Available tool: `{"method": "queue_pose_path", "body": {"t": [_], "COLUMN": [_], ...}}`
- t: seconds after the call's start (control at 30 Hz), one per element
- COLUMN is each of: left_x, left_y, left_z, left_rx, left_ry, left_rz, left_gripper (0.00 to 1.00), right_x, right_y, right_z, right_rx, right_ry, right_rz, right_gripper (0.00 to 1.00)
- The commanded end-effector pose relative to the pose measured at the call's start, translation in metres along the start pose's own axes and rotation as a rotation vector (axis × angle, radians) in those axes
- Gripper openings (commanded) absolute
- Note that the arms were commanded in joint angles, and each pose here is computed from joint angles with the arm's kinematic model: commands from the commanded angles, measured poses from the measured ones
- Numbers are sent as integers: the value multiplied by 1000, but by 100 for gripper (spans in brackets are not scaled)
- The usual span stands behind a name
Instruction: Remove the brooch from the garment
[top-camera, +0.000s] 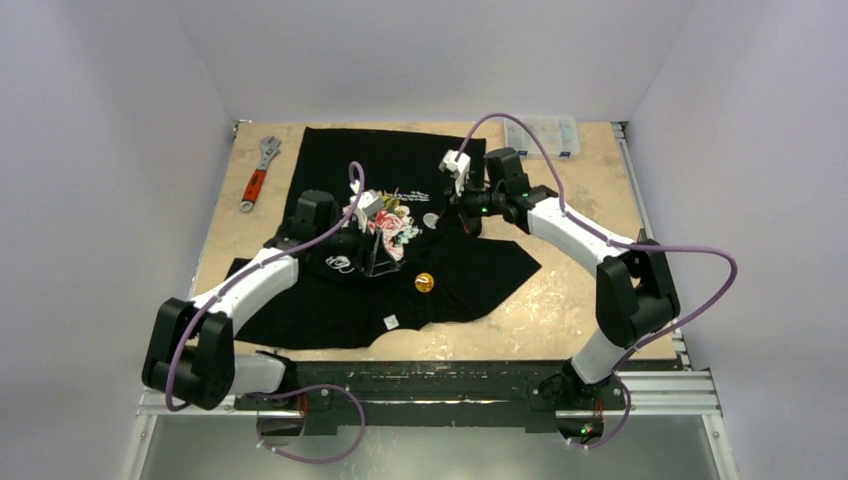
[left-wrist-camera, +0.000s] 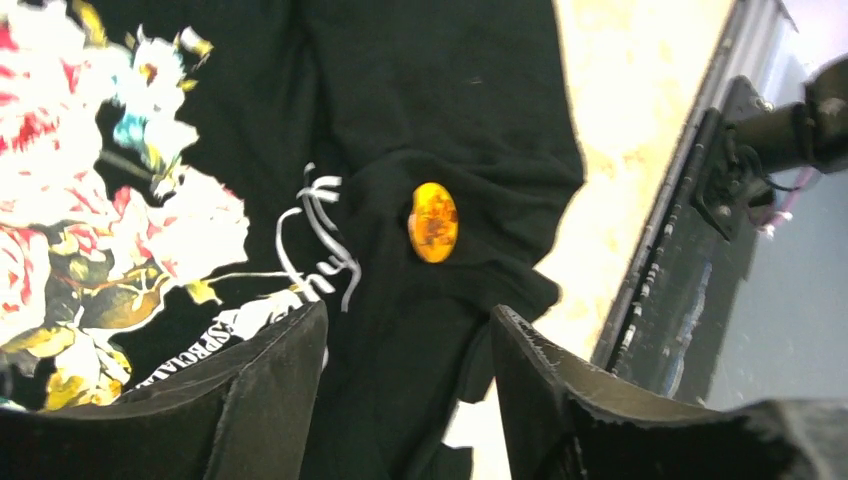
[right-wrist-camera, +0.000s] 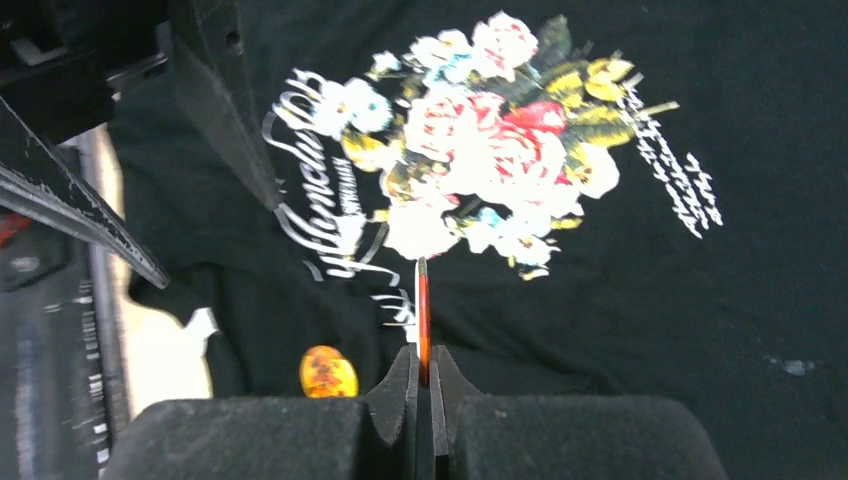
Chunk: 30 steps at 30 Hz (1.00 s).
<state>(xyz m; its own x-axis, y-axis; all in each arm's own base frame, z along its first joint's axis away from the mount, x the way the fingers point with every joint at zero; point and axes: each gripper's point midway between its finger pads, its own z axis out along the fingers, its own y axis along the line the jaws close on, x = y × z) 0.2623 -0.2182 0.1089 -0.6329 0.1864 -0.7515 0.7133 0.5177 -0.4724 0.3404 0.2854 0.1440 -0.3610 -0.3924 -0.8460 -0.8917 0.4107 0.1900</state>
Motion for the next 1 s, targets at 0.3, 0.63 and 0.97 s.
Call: {"method": "queue_pose_path", "body": {"t": [0.3, 0.63, 0.97], "left_x": [-94, -112, -127], "left_y": [-100, -149, -167], "left_z": [-80, -81, -67], "left_rx": [148, 299, 336], "left_ry": [-181, -197, -212], "left_rz": [306, 202, 179], "left_gripper": [94, 73, 65], "right_x": [-86, -83, -82], "right_y": [126, 151, 165], "right_z": [-96, -116, -117], "right_rx": [-457, -508, -531], "right_ry": [-139, -127, -115], "right_rz": [86, 76, 73], "right_gripper": [0, 0, 0]}}
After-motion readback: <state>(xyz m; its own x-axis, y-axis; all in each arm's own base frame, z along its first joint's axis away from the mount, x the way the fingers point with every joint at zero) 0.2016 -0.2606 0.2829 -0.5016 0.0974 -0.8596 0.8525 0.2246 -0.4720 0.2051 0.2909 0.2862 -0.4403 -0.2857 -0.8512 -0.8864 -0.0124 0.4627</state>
